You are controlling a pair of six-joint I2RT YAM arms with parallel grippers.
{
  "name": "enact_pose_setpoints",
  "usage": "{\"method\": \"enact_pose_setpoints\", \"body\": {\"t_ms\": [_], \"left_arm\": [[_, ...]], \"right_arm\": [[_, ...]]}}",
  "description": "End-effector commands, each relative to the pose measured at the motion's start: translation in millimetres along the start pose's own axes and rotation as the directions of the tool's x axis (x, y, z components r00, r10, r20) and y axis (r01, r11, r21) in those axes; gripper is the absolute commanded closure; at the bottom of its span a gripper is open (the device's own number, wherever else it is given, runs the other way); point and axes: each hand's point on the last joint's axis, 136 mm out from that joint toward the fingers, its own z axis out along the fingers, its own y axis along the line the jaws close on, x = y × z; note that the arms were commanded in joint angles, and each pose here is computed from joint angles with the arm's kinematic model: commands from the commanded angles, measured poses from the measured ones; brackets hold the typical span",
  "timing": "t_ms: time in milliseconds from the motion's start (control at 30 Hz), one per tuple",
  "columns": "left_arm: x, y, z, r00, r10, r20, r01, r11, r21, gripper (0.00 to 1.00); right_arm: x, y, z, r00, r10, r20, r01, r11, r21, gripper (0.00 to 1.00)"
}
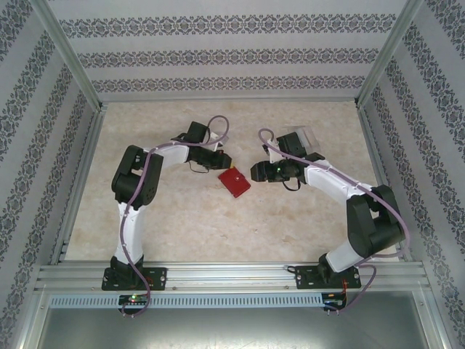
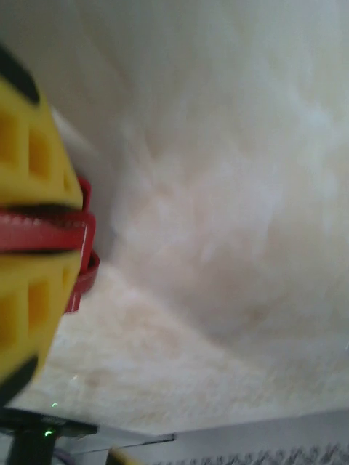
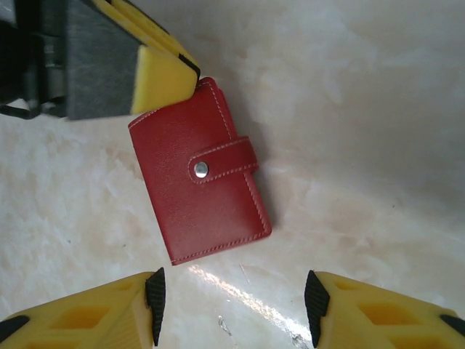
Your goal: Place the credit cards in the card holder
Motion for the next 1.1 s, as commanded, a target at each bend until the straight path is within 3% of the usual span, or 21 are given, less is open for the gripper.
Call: {"method": "enact_pose_setpoints", "body": {"t_ms": [0,33,100,133,233,367,467,600,733,933,1067], "left_arm": [[9.2,-26.5,2.0,0.994,0.088,-0.069,-0.079,0.988,0.133,0.53],[8.9,-28.6,-0.3,0.994,0.086,-0.069,-0.075,0.987,0.145,0.47],[5.7,-29.9,-9.7,0.995,0.087,-0.042,-0.081,0.987,0.139,0.12],[2.5,-30.0,-16.2,0.996,0.086,-0.016,-0.084,0.988,0.126,0.00],[-10.6,-28.9,-44.8,0.994,0.066,0.093,-0.072,0.995,0.071,0.00],[-8.9,-23.6,-89.3,0.969,0.057,0.241,-0.029,0.993,-0.118,0.01],[5.4,-22.9,-118.1,0.937,0.042,0.346,0.037,0.975,-0.220,0.01],[37.1,-23.0,-130.8,0.911,-0.018,0.412,0.122,0.966,-0.228,0.01],[68.0,-11.1,-127.6,0.909,-0.080,0.409,0.204,0.941,-0.268,0.01],[93.5,-9.5,-108.2,0.919,-0.109,0.378,0.217,0.943,-0.254,0.00],[98.8,-5.6,-94.3,0.920,-0.128,0.371,0.223,0.948,-0.226,0.17]], "right_arm": [[10.9,-6.3,5.5,0.998,-0.003,-0.064,0.004,1.000,0.023,0.44],[12.6,-8.3,7.9,0.998,-0.003,-0.070,0.005,1.000,0.027,0.44],[15.2,-13.5,13.3,0.996,-0.009,-0.090,0.013,0.999,0.045,0.44],[16.4,-16.5,16.7,0.995,-0.011,-0.103,0.016,0.998,0.053,0.43],[19.4,-17.1,25.9,0.992,-0.008,-0.130,0.013,0.999,0.039,0.43],[18.5,-7.0,39.2,0.989,-0.012,-0.146,0.011,1.000,-0.009,0.43],[15.1,-6.3,49.8,0.988,-0.013,-0.156,0.012,1.000,-0.008,0.45],[16.1,0.0,67.1,0.981,-0.011,-0.195,0.003,0.999,-0.044,0.51],[25.4,7.1,78.4,0.971,0.009,-0.238,-0.026,0.997,-0.068,0.53],[39.0,27.8,75.5,0.965,0.032,-0.262,-0.075,0.985,-0.158,0.57],[40.6,46.8,70.6,0.969,0.034,-0.245,-0.091,0.970,-0.224,0.60]]}}
